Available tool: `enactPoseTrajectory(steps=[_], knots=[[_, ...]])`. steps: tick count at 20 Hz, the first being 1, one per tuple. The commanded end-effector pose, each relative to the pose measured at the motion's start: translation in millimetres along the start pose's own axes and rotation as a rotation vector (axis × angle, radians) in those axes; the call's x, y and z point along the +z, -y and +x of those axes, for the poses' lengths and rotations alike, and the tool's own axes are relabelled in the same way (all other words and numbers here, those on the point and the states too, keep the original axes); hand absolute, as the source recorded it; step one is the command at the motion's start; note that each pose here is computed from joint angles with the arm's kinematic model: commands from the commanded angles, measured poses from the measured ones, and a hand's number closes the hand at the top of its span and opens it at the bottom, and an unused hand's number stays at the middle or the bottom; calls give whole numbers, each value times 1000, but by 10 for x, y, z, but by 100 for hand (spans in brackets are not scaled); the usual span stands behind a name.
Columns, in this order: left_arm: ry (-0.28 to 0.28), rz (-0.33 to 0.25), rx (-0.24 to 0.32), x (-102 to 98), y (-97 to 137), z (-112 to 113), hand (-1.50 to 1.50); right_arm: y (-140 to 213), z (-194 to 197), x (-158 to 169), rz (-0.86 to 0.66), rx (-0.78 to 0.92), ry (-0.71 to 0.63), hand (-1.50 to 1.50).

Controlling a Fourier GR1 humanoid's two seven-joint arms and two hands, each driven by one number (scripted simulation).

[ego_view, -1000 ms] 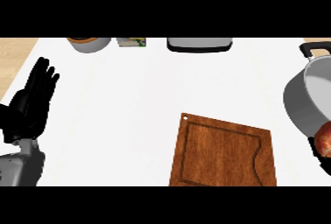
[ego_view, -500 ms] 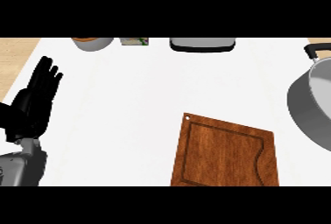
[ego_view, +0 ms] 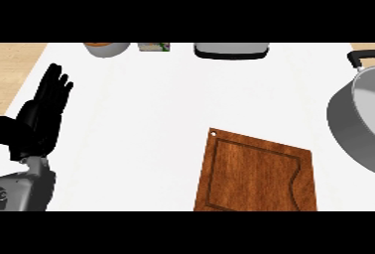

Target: Pick the squash from the cutting board and place it in the pot

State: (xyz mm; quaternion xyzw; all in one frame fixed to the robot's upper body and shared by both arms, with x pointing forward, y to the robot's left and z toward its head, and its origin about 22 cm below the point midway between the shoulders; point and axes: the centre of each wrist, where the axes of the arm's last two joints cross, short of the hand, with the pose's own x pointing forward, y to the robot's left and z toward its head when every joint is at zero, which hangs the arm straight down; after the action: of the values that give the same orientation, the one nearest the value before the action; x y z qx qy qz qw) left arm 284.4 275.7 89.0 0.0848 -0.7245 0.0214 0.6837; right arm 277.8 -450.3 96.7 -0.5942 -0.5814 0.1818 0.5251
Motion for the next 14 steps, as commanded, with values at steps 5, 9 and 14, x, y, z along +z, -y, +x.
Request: enactPoseTrajectory(steps=[5, 9, 14], knots=[[6, 9, 3, -67, 137, -32, 0, -424, -539, -19, 147, -101, -147, -150], [-21, -11, 17, -8, 170, -7, 0, -651, -327, -160, 275, -239, -125, -150], [0, -12, 24, -20, 7, 3, 0, -731, -348, -159, 271, -480, -86, -150]])
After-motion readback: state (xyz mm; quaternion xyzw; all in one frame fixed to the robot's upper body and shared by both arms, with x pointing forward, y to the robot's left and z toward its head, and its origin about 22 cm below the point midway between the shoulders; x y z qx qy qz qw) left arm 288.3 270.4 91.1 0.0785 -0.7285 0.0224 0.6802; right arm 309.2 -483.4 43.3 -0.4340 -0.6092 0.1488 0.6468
